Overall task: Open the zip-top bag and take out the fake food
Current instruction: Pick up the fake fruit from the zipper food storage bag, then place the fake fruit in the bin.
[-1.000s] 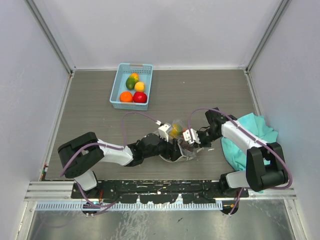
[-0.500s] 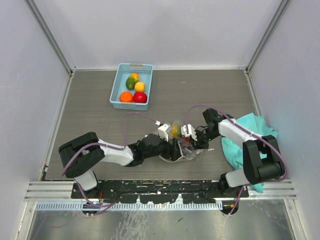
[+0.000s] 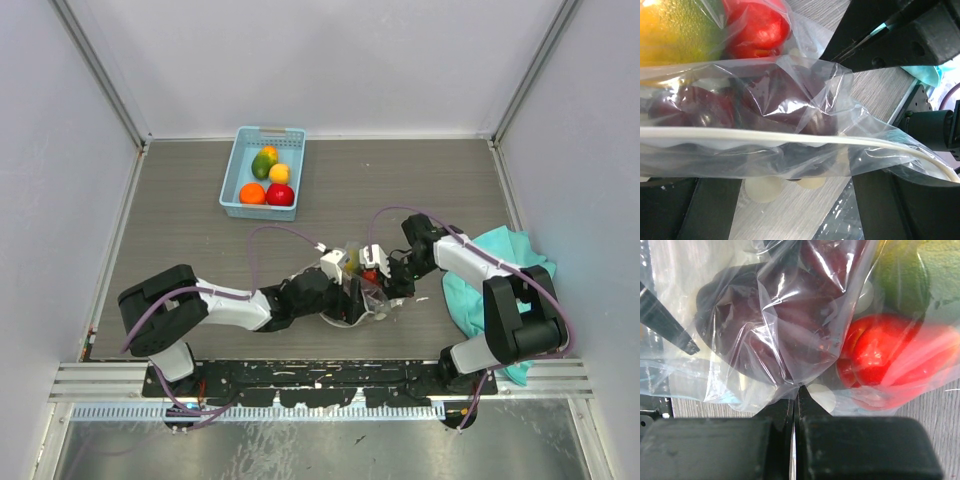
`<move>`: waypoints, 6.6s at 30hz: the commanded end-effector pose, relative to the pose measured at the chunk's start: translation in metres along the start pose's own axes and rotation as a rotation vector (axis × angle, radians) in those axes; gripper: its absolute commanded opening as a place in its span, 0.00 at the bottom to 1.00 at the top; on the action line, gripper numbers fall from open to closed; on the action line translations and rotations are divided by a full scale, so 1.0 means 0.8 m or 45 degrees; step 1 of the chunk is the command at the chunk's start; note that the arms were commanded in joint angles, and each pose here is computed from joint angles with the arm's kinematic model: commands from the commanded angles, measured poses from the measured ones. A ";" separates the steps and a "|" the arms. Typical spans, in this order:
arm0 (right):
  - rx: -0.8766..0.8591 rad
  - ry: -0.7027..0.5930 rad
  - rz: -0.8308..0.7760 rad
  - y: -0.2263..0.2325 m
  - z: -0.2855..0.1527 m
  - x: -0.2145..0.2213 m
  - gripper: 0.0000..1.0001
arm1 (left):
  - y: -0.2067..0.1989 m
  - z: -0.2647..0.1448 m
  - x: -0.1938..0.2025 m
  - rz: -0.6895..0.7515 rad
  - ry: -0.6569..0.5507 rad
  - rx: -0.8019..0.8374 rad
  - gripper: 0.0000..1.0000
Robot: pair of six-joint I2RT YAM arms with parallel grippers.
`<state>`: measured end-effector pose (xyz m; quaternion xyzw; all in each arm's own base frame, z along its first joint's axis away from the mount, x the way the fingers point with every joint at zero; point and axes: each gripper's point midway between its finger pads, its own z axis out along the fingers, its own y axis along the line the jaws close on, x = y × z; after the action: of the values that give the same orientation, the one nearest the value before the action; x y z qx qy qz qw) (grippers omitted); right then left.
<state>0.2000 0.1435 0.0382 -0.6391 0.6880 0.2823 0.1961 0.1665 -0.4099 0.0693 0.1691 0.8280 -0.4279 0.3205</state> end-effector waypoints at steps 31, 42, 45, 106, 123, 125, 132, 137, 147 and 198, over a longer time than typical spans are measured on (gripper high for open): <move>-0.042 -0.053 0.140 -0.009 0.003 -0.016 0.01 | 0.001 0.015 -0.005 -0.023 -0.049 0.022 0.40; 0.052 -0.016 0.174 -0.026 -0.004 -0.001 0.01 | 0.020 -0.016 -0.006 -0.008 -0.045 0.000 0.37; 0.061 -0.008 0.172 -0.027 -0.005 0.001 0.01 | 0.023 -0.021 -0.007 -0.013 -0.052 -0.004 0.37; 0.307 -0.075 0.303 -0.063 -0.068 0.037 0.01 | 0.017 -0.077 -0.026 -0.372 -0.144 0.248 0.32; 0.346 -0.101 0.339 -0.068 -0.078 0.043 0.02 | 0.025 -0.095 -0.035 -0.342 -0.161 0.196 0.33; 0.355 -0.105 0.344 -0.070 -0.080 0.044 0.02 | 0.027 -0.097 -0.035 -0.340 -0.157 0.185 0.33; 0.373 -0.115 0.373 -0.073 -0.084 0.048 0.02 | 0.027 -0.106 -0.040 -0.322 -0.164 0.173 0.32; 0.384 -0.125 0.389 -0.075 -0.088 0.050 0.02 | 0.024 -0.118 -0.049 -0.301 -0.190 0.170 0.33; 0.398 -0.134 0.414 -0.077 -0.091 0.053 0.02 | 0.028 -0.141 -0.064 -0.262 -0.228 0.124 0.33; 0.405 -0.161 0.441 -0.080 -0.094 0.051 0.05 | 0.298 -0.206 -0.371 -0.149 -0.541 -1.042 0.18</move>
<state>0.2539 0.0599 0.0456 -0.4518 0.8199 0.2430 0.2540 0.4299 -0.1588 0.1880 -0.0995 0.8453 -0.1788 0.4936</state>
